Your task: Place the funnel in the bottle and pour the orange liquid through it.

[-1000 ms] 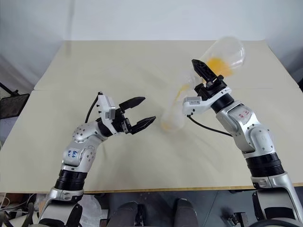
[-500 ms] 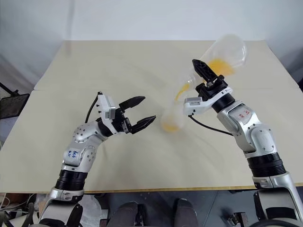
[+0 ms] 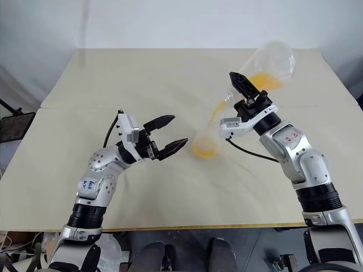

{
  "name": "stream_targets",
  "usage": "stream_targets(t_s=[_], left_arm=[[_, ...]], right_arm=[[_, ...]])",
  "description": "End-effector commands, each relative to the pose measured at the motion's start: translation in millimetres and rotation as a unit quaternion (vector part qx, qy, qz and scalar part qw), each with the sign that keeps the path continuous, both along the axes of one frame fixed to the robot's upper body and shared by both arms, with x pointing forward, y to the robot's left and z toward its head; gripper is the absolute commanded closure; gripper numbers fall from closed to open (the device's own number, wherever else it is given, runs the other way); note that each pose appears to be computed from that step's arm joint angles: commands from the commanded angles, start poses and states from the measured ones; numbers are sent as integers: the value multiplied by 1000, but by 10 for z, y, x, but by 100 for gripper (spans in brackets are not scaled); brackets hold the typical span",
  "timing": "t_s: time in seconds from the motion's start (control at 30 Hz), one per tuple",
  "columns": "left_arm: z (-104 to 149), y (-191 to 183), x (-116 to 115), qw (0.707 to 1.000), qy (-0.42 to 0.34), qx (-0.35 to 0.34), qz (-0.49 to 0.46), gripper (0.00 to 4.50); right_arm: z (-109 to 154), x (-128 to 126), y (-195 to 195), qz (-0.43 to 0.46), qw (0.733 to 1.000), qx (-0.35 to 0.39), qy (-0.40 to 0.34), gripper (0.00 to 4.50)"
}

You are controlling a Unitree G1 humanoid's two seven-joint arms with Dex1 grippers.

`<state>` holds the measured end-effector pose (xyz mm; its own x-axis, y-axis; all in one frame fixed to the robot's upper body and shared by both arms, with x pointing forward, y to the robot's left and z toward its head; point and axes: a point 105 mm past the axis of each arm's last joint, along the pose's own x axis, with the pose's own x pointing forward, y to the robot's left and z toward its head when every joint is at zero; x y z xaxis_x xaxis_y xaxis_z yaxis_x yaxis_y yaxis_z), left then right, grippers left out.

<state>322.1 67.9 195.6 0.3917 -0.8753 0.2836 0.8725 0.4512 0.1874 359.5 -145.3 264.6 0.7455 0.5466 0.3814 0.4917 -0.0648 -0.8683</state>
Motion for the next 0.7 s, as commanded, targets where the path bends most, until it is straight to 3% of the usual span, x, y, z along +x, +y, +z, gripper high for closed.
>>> stream_targets(t_s=[0.03, 0.7], left_arm=[[118, -32, -30, 1000, -30, -3, -2, 0], [138, -53, -23, 999, -33, -5, -5, 0]], right_arm=[[178, -74, 44, 14, 999, -1, -37, 187], [184, -90, 61, 16, 998, -9, -52, 187]])
